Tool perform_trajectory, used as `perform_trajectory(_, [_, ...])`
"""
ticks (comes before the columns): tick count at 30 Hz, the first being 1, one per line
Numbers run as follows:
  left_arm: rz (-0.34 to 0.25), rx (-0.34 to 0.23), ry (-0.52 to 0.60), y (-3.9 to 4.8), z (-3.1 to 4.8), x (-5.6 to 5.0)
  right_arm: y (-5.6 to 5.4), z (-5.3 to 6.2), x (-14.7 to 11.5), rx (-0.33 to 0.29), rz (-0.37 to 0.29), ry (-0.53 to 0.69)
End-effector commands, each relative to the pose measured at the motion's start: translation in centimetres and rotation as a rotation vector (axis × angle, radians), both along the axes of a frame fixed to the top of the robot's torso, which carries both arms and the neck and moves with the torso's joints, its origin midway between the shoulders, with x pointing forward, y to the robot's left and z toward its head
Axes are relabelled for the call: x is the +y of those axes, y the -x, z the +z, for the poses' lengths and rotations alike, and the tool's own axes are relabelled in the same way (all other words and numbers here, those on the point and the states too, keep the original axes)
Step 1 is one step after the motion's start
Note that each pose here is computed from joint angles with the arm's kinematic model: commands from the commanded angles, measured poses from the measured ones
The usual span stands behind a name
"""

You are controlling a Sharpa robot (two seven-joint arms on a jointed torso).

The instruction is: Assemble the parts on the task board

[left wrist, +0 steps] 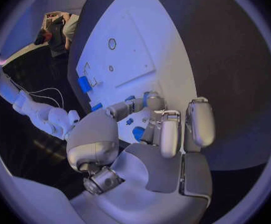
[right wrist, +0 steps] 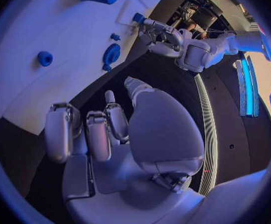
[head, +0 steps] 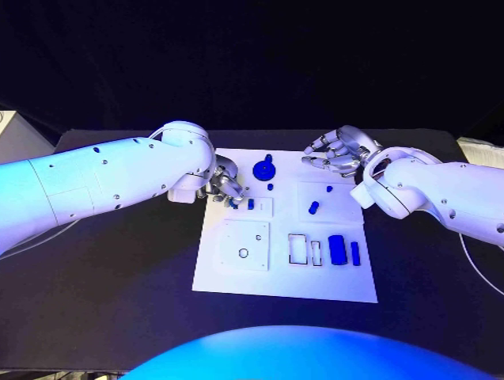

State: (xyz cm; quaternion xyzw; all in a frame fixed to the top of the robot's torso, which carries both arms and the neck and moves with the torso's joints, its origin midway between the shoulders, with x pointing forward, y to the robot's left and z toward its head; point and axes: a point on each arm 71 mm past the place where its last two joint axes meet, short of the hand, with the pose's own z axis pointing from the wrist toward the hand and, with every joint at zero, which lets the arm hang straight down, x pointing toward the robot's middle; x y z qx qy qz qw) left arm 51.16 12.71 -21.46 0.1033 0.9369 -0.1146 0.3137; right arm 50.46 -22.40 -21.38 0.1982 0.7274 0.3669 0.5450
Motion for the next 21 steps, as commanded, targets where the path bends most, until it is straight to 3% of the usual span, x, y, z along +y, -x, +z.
perform_trajectory(1, [-0.014,0.021,-0.008,0.46,-0.62,-0.32,0.08,-0.03,0.16,0.002,0.019,0.000])
perform_trajectory(21, [0.005,-0.002,0.005,0.57,-0.74,-0.48,0.08,-0.03,0.16,0.002,0.020,0.000])
